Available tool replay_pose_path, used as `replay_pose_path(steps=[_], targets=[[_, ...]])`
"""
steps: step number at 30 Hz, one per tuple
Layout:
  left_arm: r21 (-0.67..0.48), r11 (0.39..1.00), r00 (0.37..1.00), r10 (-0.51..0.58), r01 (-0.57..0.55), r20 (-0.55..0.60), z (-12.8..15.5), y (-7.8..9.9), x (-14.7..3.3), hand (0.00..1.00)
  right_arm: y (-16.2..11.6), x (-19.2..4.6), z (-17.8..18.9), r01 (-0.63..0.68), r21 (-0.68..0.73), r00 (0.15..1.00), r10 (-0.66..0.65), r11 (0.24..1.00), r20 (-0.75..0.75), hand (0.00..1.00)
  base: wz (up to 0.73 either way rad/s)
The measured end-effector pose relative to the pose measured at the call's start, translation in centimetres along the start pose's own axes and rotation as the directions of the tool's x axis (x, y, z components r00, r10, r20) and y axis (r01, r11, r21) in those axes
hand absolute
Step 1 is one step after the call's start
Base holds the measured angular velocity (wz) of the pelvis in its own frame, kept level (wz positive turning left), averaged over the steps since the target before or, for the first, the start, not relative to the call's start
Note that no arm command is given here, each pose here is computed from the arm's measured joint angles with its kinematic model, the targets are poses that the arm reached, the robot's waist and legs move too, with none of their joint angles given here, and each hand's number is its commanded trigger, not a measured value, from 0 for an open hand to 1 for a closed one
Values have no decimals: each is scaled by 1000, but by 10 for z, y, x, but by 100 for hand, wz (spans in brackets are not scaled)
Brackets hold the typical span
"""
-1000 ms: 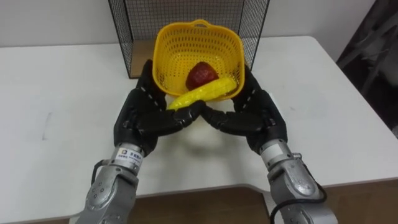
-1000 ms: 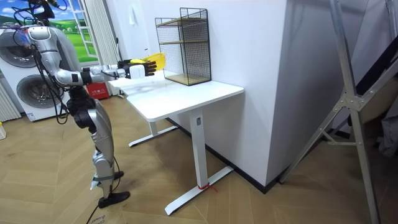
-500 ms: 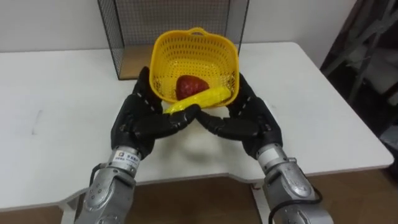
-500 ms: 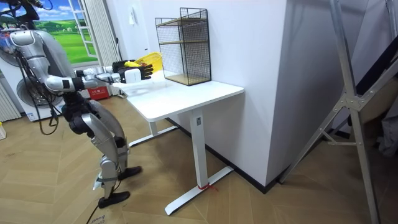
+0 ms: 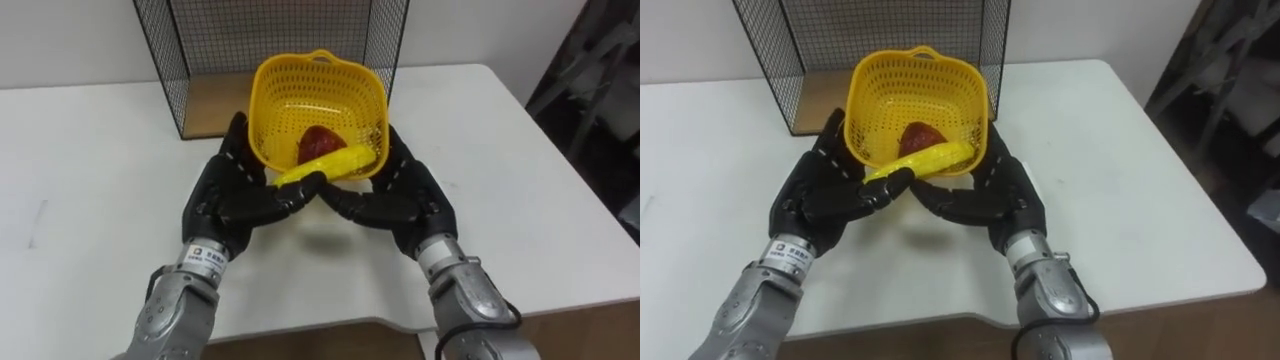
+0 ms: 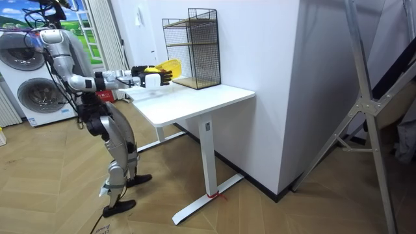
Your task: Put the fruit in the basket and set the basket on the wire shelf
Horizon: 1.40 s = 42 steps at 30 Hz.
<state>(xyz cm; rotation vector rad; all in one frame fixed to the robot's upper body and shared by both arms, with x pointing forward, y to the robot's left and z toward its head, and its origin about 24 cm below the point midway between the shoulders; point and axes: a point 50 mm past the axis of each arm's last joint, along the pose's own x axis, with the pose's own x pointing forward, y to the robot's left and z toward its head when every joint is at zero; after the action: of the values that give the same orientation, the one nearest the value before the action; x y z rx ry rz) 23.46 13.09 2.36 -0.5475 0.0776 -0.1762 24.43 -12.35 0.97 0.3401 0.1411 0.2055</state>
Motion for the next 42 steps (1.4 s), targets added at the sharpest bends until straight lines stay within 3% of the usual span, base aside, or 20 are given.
replay_pose_path(steps=[28,33,42], targets=[[2,1000,999,-13,13,33,5,-4,1,0,4,2,14,-27,-89,997,33,996,67,0,4],[4,1000,1000,3,-3,-5,-4,0,0,0,0,2,5,-14,-91,1000,16,996,25,0,19],[52,999,1000,-16,16,10,0,-5,5,0,4,14,20,-22,-99,997,29,995,75,0,-5]])
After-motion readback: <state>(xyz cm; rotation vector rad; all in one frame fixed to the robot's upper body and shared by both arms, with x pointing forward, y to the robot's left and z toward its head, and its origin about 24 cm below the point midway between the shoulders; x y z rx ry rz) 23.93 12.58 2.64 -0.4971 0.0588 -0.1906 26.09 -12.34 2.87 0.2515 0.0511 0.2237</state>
